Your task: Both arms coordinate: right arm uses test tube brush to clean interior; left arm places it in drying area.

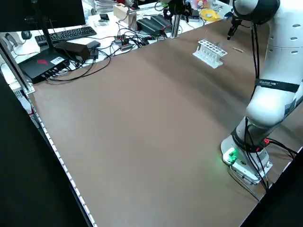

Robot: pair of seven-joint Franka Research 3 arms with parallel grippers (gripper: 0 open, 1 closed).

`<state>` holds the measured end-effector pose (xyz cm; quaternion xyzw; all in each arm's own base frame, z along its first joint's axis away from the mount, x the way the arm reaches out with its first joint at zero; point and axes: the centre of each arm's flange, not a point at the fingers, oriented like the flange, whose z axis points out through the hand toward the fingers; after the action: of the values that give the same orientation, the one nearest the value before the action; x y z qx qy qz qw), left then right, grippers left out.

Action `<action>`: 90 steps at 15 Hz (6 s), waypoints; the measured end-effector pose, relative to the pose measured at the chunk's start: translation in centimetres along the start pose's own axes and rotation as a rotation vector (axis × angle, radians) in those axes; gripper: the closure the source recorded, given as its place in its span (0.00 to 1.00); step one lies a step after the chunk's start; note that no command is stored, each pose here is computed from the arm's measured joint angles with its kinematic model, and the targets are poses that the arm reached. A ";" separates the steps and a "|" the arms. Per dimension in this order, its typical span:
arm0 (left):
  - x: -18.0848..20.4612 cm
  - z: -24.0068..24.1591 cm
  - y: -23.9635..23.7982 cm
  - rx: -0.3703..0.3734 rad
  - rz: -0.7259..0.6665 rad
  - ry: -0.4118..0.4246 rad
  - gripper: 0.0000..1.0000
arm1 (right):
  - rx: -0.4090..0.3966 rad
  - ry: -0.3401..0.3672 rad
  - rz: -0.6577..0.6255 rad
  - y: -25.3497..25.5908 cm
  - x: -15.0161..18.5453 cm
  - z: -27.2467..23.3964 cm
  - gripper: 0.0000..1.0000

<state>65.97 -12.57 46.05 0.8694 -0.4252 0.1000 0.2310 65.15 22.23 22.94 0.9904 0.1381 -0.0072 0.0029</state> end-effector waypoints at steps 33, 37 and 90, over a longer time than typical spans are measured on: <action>1.1 25.3 -3.0 -0.211 0.644 1.057 0.01 | 0.091 -0.045 -0.147 -1.2 1.0 3.1 0.98; 1.8 28.8 -1.9 -0.249 0.632 1.060 0.01 | 0.176 -0.009 -0.425 1.0 2.5 -1.5 0.98; 0.4 30.4 -5.3 -0.203 0.614 1.042 0.01 | 0.855 1.363 -1.247 -10.6 4.7 -12.5 0.98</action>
<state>69.68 -24.81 17.91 0.5175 -0.4949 0.5331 0.4506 66.99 33.80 35.37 0.4534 0.5879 0.5096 -0.4348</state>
